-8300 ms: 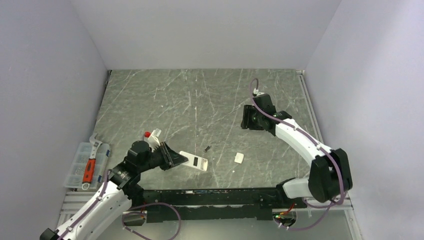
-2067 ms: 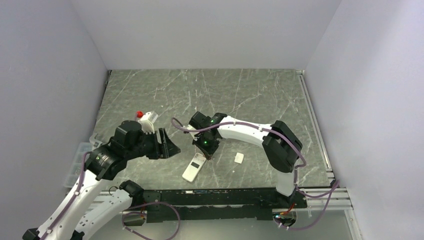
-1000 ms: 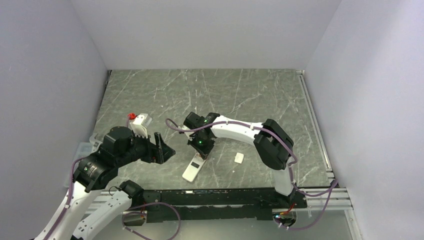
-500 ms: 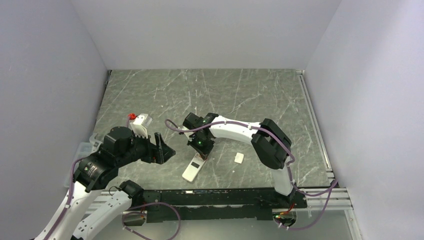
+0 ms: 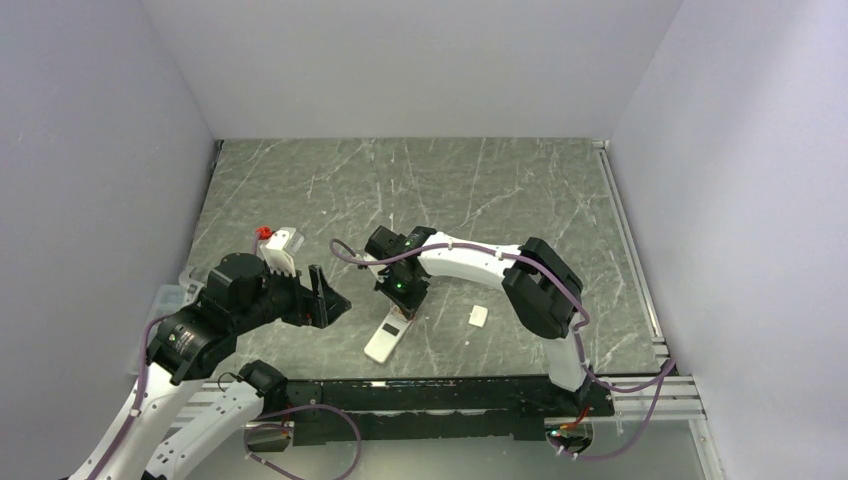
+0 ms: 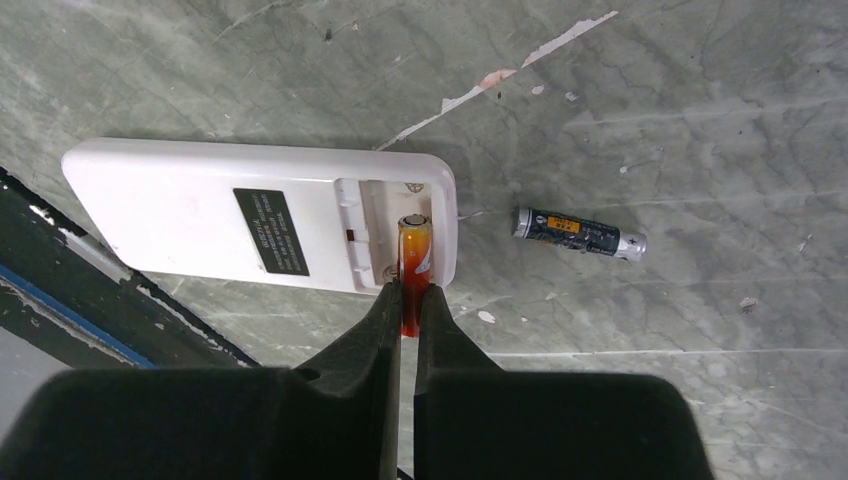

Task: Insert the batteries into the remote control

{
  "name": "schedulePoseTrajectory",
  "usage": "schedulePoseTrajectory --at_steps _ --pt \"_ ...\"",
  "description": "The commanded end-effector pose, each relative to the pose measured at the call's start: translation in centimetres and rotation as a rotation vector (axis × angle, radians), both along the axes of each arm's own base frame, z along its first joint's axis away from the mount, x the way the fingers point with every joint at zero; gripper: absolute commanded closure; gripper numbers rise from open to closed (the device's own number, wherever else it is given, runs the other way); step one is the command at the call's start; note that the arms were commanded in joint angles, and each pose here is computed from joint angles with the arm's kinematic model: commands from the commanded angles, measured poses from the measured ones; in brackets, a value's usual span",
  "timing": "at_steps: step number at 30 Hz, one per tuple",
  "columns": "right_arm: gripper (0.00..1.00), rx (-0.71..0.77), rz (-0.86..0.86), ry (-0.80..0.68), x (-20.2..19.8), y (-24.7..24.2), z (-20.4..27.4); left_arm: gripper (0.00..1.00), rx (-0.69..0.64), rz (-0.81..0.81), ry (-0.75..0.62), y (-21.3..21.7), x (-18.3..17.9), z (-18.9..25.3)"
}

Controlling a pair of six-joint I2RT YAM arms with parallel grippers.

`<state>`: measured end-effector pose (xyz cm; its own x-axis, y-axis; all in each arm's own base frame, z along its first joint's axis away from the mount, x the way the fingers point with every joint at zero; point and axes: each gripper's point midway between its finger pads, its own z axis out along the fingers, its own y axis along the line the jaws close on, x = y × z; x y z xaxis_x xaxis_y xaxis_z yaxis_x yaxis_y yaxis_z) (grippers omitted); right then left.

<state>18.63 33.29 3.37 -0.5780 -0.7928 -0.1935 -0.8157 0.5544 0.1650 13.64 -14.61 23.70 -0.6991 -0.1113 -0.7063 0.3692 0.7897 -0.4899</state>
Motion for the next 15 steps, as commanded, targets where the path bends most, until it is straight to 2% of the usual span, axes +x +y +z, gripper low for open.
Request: schedulePoseTrajectory --at_steps 1,15 --pt "0.95 0.027 -0.018 -0.048 0.98 0.84 1.57 0.11 -0.01 -0.004 -0.044 -0.13 0.41 0.59" --pt "0.89 0.032 -0.034 -0.058 1.17 0.95 1.8 0.1 -0.012 -0.004 -0.045 -0.14 0.39 0.59"
